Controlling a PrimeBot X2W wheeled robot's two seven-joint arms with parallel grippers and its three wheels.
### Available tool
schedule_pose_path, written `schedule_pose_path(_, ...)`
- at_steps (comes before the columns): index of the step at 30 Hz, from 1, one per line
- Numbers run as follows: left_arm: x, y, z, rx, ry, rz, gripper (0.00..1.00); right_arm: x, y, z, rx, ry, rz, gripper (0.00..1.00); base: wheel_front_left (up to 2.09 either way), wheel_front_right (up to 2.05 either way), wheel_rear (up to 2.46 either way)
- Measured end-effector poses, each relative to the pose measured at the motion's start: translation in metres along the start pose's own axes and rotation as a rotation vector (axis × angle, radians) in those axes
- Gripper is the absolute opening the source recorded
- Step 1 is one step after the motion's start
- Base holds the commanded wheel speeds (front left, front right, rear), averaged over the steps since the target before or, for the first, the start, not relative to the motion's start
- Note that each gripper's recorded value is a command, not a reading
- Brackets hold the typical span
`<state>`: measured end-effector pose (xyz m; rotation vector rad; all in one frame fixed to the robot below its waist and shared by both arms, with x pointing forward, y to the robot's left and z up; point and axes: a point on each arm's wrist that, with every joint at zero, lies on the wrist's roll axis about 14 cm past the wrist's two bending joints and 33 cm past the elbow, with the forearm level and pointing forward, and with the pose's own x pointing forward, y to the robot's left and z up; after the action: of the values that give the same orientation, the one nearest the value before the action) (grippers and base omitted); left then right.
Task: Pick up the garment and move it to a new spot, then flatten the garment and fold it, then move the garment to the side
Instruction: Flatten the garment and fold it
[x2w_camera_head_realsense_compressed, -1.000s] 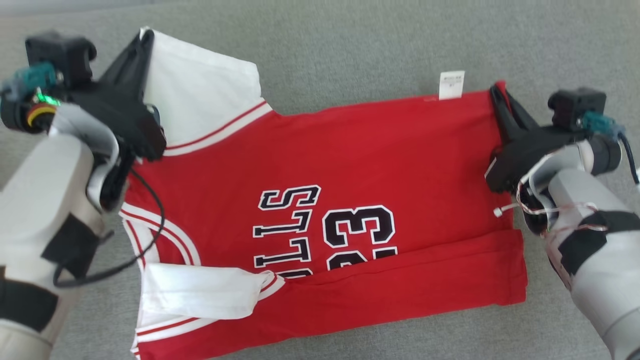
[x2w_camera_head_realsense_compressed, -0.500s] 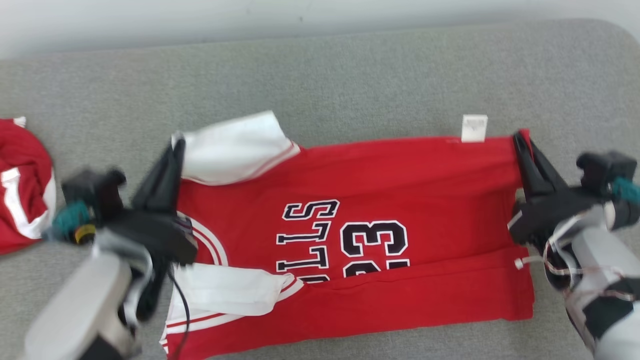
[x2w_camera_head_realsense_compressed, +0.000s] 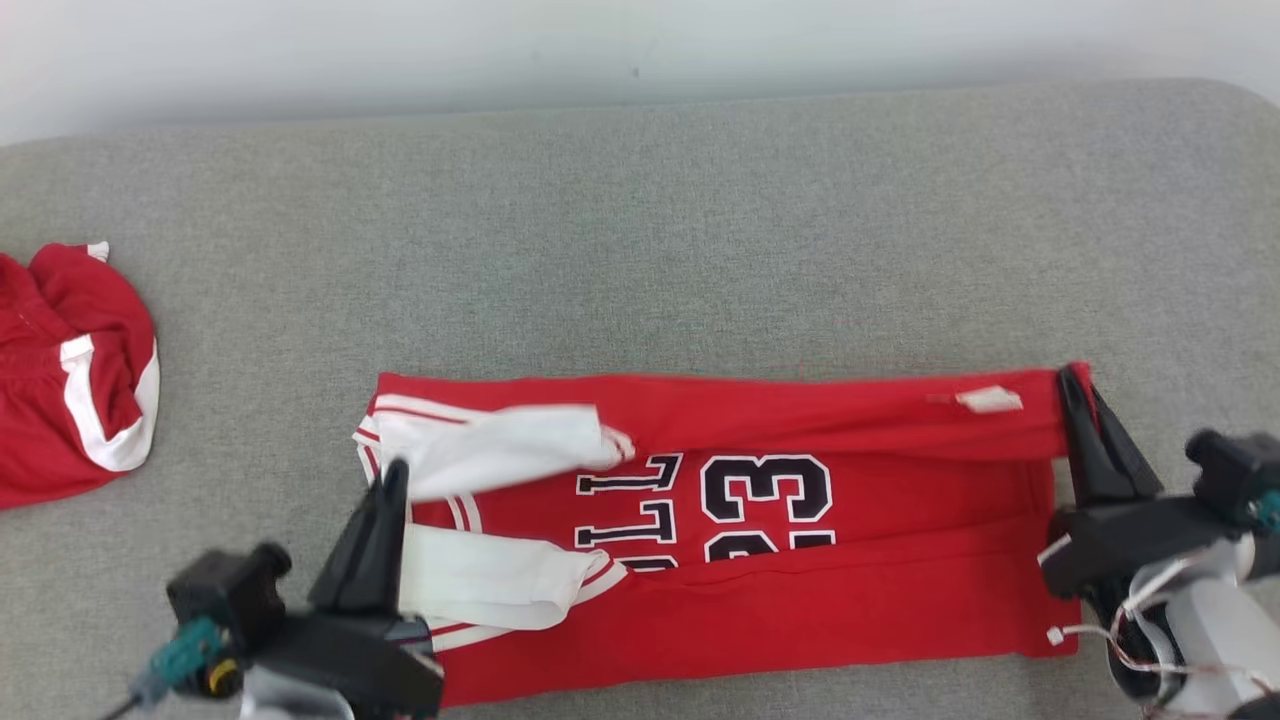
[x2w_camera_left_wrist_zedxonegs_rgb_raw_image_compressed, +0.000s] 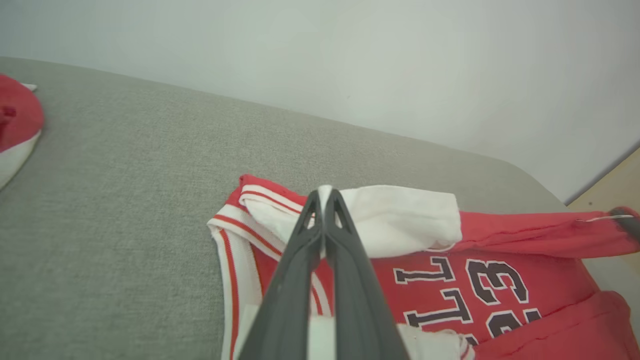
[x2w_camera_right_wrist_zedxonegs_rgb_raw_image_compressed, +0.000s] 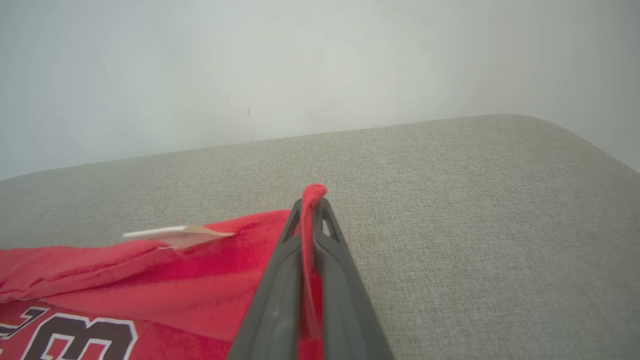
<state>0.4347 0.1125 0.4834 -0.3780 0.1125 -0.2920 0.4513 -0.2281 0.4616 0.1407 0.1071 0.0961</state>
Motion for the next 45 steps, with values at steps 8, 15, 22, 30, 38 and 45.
schedule_pose_path(8,-0.031,0.01,-0.025,-0.045,0.044,0.082,0.0,-0.023,-0.003,-0.006,0.031,-0.007,-0.033,0.0,0.0,0.0,0.0)
schedule_pose_path(15,-0.041,0.017,-0.028,-0.024,0.033,0.127,1.0,-0.033,-0.002,-0.007,0.049,-0.015,-0.041,1.0,0.0,0.0,0.0)
schedule_pose_path(22,-0.047,0.03,0.0,0.018,-0.075,0.181,1.0,-0.039,0.003,0.014,0.048,-0.082,-0.019,1.0,0.0,0.0,0.0)
schedule_pose_path(30,-0.058,0.044,0.033,0.166,-0.186,0.244,1.0,-0.046,-0.006,0.004,0.037,-0.043,-0.038,1.0,0.0,0.0,0.0)
schedule_pose_path(38,-0.071,0.056,0.048,0.288,-0.224,0.297,1.0,-0.046,-0.013,-0.036,0.053,0.114,-0.07,1.0,0.0,0.0,0.0)
schedule_pose_path(45,-0.076,0.061,0.046,0.303,-0.221,0.315,1.0,-0.04,-0.003,-0.066,0.063,0.236,-0.062,1.0,0.0,0.0,0.0)
